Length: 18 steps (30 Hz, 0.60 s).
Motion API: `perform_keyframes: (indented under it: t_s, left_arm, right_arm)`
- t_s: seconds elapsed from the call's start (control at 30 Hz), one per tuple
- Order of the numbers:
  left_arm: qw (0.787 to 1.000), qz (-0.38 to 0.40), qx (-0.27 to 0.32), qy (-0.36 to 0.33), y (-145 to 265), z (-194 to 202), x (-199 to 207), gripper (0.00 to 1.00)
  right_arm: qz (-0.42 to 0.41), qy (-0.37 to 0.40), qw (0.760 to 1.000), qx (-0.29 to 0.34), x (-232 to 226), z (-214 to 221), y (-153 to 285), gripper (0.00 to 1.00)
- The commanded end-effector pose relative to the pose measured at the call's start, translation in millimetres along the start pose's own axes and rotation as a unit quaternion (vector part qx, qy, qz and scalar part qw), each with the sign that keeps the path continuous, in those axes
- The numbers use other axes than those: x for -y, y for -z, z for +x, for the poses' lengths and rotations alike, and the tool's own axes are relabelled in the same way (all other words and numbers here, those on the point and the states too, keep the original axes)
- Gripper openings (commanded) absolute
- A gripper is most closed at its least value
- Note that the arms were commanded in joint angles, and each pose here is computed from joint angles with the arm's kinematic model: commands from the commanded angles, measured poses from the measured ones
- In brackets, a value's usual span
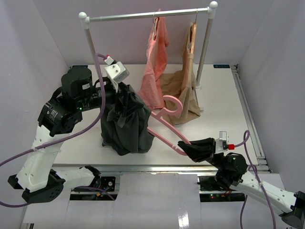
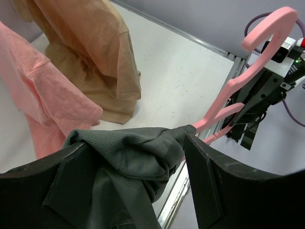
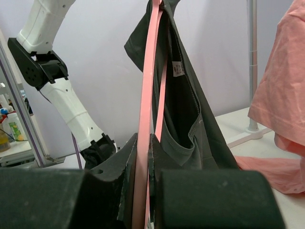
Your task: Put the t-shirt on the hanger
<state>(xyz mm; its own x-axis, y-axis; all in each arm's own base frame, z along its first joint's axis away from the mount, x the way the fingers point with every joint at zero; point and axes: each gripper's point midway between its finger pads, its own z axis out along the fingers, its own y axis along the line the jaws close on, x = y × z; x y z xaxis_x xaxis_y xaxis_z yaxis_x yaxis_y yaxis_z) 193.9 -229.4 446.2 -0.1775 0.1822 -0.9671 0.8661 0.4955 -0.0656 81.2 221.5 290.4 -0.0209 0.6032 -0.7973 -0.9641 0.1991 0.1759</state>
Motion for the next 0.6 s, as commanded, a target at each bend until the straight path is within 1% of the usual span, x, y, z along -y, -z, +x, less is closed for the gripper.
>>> perform_keyframes:
  t_s: [0.0, 0.1, 0.17, 0.23, 0.3, 0.33, 0.4, 0.5, 0.57]
  left_arm:
    - [0.999, 0.005, 0.035, -0.037, 22.8, -17.3, 10.3, 0.8]
    - [0.997, 0.028, 0.04, -0.064, 30.4, -14.1, 20.4, 0.79]
    - [0.997, 0.023, 0.032, -0.061, 31.7, -6.4, 19.3, 0.8]
    - [0.999, -0.002, 0.013, -0.047, 35.7, 12.1, 13.0, 0.81]
    - [1.0, -0.006, -0.019, -0.017, 33.3, 32.4, 11.8, 0.86]
    - [0.999, 0.0, -0.035, -0.001, 30.5, 41.1, 13.5, 0.88]
    - [0.996, 0.044, -0.071, 0.027, 24.3, 56.6, 26.9, 0.92]
    - [0.993, 0.049, -0.09, 0.05, 19.7, 63.0, 28.0, 0.92]
    - [0.994, 0.061, -0.072, 0.047, 21.2, 54.9, 32.9, 0.92]
  right_arm:
    - [0.001, 0.009, 0.999, 0.041, 8.2, 22.7, 30.1, 0.08]
    - [0.007, 0.01, 0.999, 0.05, 10.2, 20.3, 31.2, 0.08]
    - [0.01, 0.011, 0.998, 0.058, 11.3, 17.8, 32.0, 0.08]
    - [0.019, 0.009, 0.998, 0.067, 14.6, 16.7, 34.4, 0.08]
    - [0.029, 0.006, 0.997, 0.078, 18.1, 14.1, 35.8, 0.08]
    - [0.039, 0.006, 0.995, 0.087, 21.4, 10.2, 36.3, 0.08]
    - [0.047, 0.006, 0.994, 0.093, 24.0, 6.8, 36.0, 0.08]
    - [0.062, 0.007, 0.993, 0.102, 28.9, 2.6, 36.3, 0.08]
    - [0.076, 0.007, 0.991, 0.106, 34.5, 2.9, 37.8, 0.08]
